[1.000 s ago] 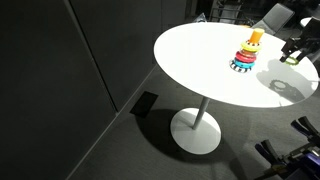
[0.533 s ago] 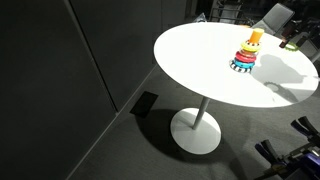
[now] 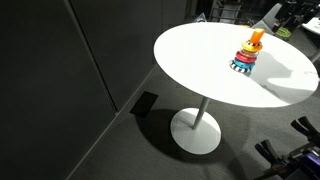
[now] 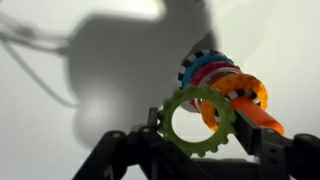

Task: Put the yellow ring on the orange stand

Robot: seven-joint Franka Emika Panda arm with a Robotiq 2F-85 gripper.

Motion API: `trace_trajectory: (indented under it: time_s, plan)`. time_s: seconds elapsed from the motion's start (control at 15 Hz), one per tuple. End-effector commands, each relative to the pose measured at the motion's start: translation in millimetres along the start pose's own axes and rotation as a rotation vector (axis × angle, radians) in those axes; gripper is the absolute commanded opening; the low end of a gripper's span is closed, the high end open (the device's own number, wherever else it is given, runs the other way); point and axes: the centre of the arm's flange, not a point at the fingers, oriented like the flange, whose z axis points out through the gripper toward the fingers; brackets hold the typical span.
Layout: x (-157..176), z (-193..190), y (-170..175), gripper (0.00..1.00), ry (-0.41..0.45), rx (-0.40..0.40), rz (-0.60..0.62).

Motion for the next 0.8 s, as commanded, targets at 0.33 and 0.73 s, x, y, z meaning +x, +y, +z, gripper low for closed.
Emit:
trace_trajectory:
  time_s: [0.33,0.73]
  plan:
    - [23,-28,-38,0.49,0.029,0.07,0.026]
    - [32,-25,-57,0.49,-0.001,0.085,0.025]
